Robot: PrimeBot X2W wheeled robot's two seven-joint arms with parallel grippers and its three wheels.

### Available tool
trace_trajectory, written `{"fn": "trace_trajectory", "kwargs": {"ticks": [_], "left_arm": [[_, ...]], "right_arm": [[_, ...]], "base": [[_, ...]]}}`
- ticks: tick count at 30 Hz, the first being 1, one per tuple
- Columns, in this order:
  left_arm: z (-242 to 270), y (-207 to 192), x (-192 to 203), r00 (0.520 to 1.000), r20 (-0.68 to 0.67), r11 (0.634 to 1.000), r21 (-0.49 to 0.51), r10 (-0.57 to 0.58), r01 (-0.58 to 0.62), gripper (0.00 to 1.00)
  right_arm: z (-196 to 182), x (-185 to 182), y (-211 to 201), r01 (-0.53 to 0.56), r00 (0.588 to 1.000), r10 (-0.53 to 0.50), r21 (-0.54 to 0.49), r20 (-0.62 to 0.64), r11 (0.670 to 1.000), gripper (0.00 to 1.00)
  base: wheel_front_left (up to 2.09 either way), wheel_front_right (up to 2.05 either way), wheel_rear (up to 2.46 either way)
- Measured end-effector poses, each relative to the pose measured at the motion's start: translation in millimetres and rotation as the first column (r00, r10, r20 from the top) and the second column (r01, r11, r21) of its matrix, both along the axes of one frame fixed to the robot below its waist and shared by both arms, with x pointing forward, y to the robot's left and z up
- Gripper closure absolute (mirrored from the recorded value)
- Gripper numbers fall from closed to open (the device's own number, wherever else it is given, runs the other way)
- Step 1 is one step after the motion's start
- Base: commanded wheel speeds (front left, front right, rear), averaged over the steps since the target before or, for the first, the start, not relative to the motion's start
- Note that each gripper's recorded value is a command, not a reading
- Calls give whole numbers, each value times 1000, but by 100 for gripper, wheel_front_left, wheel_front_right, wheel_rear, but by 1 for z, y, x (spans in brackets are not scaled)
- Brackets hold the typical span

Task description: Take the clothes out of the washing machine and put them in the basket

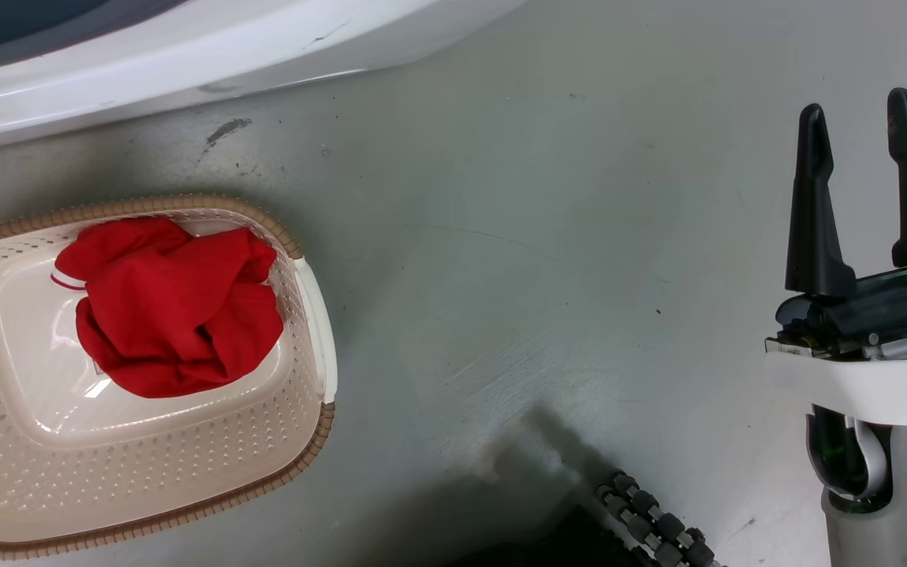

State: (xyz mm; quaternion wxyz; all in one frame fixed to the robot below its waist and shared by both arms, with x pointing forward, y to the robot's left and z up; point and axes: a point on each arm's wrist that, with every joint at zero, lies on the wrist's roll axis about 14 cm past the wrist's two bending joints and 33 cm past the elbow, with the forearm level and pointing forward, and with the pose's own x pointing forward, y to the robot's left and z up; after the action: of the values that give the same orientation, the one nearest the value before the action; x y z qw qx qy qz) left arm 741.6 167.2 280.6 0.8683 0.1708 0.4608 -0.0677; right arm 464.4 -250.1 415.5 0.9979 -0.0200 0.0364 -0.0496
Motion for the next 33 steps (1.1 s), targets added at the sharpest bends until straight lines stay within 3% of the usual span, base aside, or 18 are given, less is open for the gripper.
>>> {"fn": "trace_trajectory", "kwargs": {"ticks": [1, 2, 3, 4, 10, 21, 33], "left_arm": [[0, 1, 0, 1000, -2, 1000, 2, 2, -2, 0], [-1, 2, 1, 1000, -4, 1000, 6, 5, -5, 38], [-1, 2, 0, 1000, -9, 1000, 8, 5, -5, 82], [-2, 2, 0, 1000, -9, 1000, 10, 4, -4, 100], [2, 3, 3, 1000, 26, 1000, 14, -10, 10, 100], [38, -4, 15, 976, 209, 998, 0, -58, 59, 100], [91, -44, -14, 911, 398, 979, -120, -106, 166, 100]], "right_arm": [[-1, 0, 0, 1, 1000, -1, 1, -1, 1000, 0], [-1, 0, 0, 2, 1000, -2, 0, -2, 1000, 0], [-1, 0, 0, 2, 1000, -2, 0, -3, 1000, 0], [-1, 0, 0, 1, 1000, -1, 0, -3, 1000, 0], [0, 0, -1, 2, 1000, -2, -1, 0, 1000, 0], [13, 0, 1, -4, 1000, 4, -8, 29, 1000, 0], [45, -13, 10, -23, 996, 24, -17, 87, 1000, 0]], "base": [[0, 0, 0], [0, 0, 0], [0, 0, 0], [0, 0, 0], [0, 0, 0], [0, 0, 0], [0, 0, 0]]}}
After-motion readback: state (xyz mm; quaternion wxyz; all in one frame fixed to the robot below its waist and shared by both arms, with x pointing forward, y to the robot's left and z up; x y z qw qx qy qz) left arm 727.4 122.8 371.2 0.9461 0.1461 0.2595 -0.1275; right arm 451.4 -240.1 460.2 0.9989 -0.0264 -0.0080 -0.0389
